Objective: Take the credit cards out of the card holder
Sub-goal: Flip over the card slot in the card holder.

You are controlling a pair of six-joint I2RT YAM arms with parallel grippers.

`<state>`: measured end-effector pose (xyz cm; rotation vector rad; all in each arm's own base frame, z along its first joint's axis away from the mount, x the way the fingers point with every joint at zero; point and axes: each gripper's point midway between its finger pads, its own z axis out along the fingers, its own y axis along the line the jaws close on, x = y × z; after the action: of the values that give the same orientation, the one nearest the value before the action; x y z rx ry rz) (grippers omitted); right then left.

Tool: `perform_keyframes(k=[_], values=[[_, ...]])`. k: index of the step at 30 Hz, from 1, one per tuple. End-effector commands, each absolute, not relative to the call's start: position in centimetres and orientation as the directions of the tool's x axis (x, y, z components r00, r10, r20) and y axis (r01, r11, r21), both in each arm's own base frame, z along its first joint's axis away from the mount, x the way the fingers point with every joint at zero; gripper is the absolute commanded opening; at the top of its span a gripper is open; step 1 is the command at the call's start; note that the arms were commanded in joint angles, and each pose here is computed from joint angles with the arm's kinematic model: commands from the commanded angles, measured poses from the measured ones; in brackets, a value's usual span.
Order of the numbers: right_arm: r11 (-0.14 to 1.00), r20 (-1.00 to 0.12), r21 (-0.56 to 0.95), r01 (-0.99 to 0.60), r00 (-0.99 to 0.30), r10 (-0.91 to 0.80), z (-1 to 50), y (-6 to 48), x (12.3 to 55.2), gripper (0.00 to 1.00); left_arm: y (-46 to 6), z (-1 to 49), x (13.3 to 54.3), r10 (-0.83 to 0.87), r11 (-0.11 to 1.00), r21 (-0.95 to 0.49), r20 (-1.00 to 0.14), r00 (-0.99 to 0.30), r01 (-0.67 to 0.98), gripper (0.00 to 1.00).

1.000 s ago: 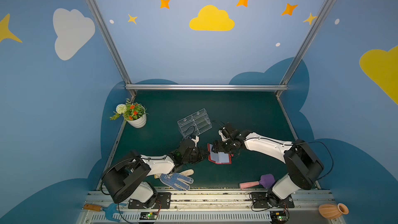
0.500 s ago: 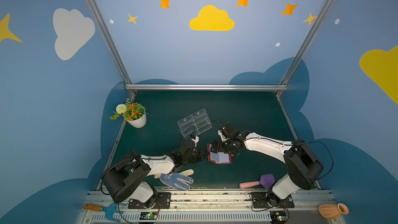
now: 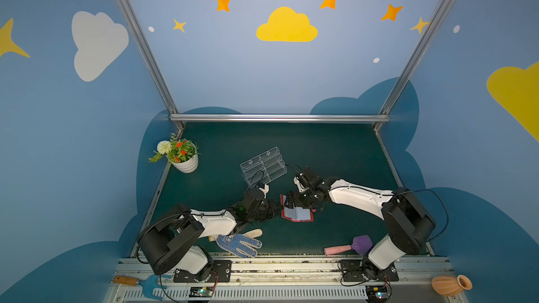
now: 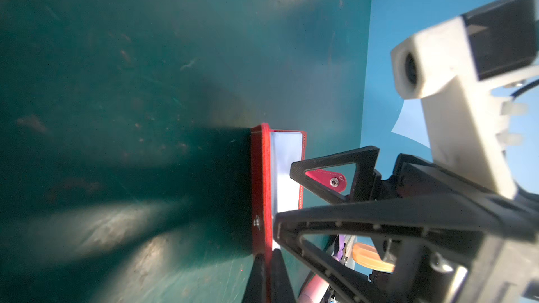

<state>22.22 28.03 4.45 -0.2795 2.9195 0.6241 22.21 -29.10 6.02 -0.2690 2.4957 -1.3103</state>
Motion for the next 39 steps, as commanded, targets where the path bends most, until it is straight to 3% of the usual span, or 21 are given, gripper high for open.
perform_keyframes(k=[1,12,17,23,26,30,39], values=[[0.909,-0.178,0.360,-0.213,-0.971,-0.157,4.2,27.9,22.5,0.85,-28.9,6.1,22.2,-0.300,0.573,-0.820,-0.207,-0.931,-0.002,0.04],[0.942,-0.162,0.285,-0.174,-0.978,-0.132,3.6,25.5,22.8,0.65,-28.8,6.1,22.2,-0.304,0.576,-0.817,-0.208,-0.930,-0.005,0.04],[0.956,-0.143,0.258,-0.140,-0.984,-0.106,2.9,23.8,23.0,0.62,-28.8,6.2,22.2,-0.303,0.573,-0.820,-0.209,-0.930,-0.002,0.04],[0.984,-0.195,0.170,-0.050,-0.981,-0.016,4.5,19.6,23.4,0.62,-28.8,6.2,22.2,-0.302,0.573,-0.820,-0.210,-0.930,-0.001,0.04],[0.987,-0.273,0.158,-0.032,-0.962,0.013,6.7,18.5,23.5,0.67,-28.8,6.0,22.1,-0.299,0.575,-0.818,-0.209,-0.931,-0.001,0.04],[0.947,-0.349,0.276,-0.163,-0.935,-0.059,9.4,22.6,22.8,0.79,-28.8,6.0,22.2,-0.300,0.572,-0.821,-0.207,-0.931,-0.001,0.04],[0.928,-0.263,0.254,-0.274,-0.943,-0.207,6.6,27.9,22.0,0.79,-28.9,6.1,22.0,-0.293,0.571,-0.821,-0.206,-0.934,0.002,0.04]])
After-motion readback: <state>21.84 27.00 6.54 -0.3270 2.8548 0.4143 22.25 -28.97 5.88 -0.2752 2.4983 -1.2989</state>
